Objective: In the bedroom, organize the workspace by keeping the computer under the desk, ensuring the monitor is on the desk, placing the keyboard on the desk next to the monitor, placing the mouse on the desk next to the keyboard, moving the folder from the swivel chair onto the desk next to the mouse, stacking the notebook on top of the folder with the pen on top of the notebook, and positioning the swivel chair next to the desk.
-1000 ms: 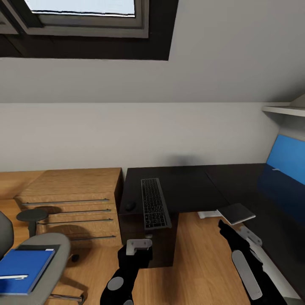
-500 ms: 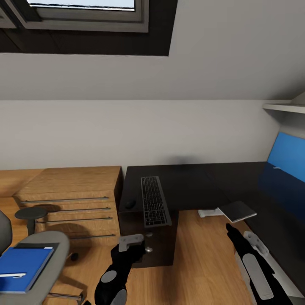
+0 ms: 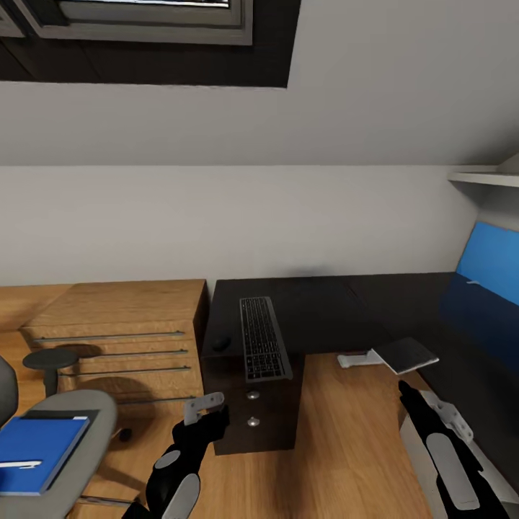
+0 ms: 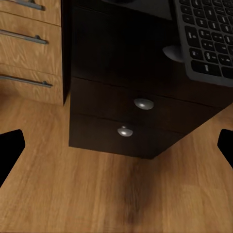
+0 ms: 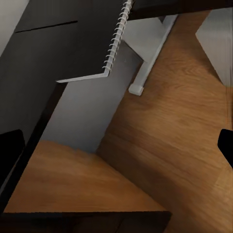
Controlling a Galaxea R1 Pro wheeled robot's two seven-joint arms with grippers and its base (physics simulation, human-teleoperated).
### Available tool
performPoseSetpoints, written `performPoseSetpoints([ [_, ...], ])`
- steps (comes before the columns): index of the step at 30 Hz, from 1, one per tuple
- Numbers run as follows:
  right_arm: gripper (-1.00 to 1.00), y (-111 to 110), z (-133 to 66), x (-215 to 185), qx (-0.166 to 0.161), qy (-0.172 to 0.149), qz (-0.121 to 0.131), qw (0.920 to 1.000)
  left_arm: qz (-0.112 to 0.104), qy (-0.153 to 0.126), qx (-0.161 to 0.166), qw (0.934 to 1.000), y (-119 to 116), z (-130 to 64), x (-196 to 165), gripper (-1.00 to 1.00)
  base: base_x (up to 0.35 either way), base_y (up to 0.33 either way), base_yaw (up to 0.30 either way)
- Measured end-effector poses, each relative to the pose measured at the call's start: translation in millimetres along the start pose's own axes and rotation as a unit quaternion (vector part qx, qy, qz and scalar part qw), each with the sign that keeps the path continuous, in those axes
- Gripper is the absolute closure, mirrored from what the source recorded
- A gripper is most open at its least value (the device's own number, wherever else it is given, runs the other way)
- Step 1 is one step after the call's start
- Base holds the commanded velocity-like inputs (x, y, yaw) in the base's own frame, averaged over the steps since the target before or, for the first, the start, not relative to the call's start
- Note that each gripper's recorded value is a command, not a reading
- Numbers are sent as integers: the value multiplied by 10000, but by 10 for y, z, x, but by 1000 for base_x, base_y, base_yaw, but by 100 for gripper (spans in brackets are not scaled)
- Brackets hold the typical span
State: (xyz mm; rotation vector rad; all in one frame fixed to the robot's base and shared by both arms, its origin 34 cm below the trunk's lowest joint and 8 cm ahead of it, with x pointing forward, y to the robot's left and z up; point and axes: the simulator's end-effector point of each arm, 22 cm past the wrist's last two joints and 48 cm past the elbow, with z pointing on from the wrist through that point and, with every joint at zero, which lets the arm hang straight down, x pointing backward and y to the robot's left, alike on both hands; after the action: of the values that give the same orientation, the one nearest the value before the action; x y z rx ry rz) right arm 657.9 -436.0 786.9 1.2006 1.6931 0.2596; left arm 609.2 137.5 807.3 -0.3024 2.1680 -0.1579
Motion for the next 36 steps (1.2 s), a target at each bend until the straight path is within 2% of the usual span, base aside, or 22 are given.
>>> performPoseSetpoints([
  [1,-100,-45,11,-27,30,-24,77,10000,-1,0,-1,10000,5,10,13,-100,0,0,0],
  [2,-100,-112,23,-76,76,-54,255,9996,-4,2,-3,10000,10,20,27,-100,0,0,0],
  [3,-100,-155,39,-106,78,-27,689,9976,-1,21,-15,10000,20,35,57,-100,0,0,0],
  [5,-100,-171,64,-81,65,15,919,9957,8,47,-28,10000,34,62,109,-100,0,0,0],
  [8,-100,-7,310,3,79,195,1414,9897,6,93,-37,9999,33,100,194,-100,0,0,0],
  [10,-100,100,458,29,100,276,1562,9873,9,107,-41,9999,39,122,235,-100,0,0,0],
  [16,-100,170,661,96,154,383,1723,9842,9,115,-49,9999,66,181,326,-100,0,0,0],
  [19,-100,229,708,86,30,362,1774,9835,8,113,-54,9999,82,209,366,-100,0,0,0],
  [24,-100,393,745,39,-460,261,1776,9827,7,112,-56,9999,103,256,437,-100,0,0,0],
  [25,-100,451,748,9,-643,215,1765,9820,8,112,-56,9999,107,265,452,-100,0,0,0],
  [29,-100,406,780,34,-690,180,1762,9818,12,111,-53,9999,121,301,511,-100,0,0,0],
  [36,-100,258,839,-20,-633,-136,1812,9813,13,98,-41,9999,145,362,606,-100,0,0,0],
])
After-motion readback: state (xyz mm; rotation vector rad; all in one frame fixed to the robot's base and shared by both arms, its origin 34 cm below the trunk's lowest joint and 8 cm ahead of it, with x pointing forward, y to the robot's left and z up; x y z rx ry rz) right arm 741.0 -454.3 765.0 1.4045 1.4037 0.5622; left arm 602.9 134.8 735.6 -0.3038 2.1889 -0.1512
